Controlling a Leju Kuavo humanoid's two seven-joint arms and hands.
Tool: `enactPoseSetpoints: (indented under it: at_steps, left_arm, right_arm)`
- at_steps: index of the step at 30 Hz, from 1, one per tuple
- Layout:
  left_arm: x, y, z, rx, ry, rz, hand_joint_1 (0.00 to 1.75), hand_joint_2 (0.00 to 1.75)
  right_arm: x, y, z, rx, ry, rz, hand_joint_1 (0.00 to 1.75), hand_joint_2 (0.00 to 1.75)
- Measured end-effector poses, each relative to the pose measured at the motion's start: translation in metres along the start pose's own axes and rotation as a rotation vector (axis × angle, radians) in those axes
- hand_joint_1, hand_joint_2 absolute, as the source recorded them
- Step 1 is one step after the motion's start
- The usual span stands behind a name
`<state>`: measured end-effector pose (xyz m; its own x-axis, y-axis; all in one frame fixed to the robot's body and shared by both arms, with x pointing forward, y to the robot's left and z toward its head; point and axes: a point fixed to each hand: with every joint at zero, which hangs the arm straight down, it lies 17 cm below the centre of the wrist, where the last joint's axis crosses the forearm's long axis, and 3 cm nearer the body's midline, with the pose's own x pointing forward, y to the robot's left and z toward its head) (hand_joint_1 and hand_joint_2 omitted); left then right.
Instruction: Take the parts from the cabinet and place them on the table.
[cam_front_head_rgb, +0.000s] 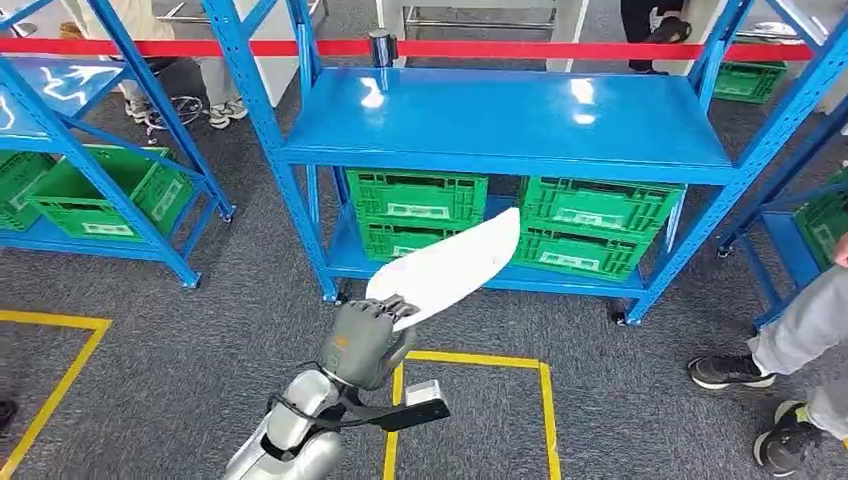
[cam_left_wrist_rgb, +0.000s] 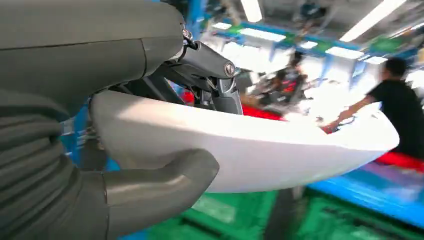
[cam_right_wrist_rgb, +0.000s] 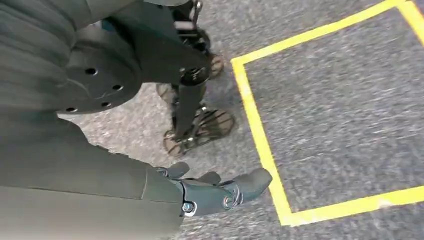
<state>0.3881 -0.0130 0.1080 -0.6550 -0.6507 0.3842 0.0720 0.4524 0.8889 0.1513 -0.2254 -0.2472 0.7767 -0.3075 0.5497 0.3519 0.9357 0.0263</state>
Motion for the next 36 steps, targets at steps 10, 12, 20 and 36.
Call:
enactPoseSetpoints:
  at_steps: [10, 12, 20, 36]
  left_arm:
    - [-0.034, 0.013, 0.027, 0.045, 0.108, -0.024, 1.75, 1.75]
    - [-0.035, 0.019, 0.028, 0.062, 0.113, -0.025, 1.75, 1.75]
    - [-0.034, 0.021, 0.046, 0.074, 0.147, -0.012, 1.75, 1.75]
    - [-0.031, 0.017, 0.061, 0.078, 0.169, 0.007, 1.75, 1.75]
  right_arm:
    - [0.002, -0.016, -0.003, -0.055, -0.001, -0.034, 0.0, 1.75]
    - [0.001, -0.02, -0.003, -0.067, 0.004, -0.042, 0.0, 1.75]
    - [0.001, -0.041, -0.006, -0.118, 0.009, -0.058, 0.0, 1.75]
    - [0.001, -0.052, -0.007, -0.125, 0.005, -0.039, 0.0, 1.75]
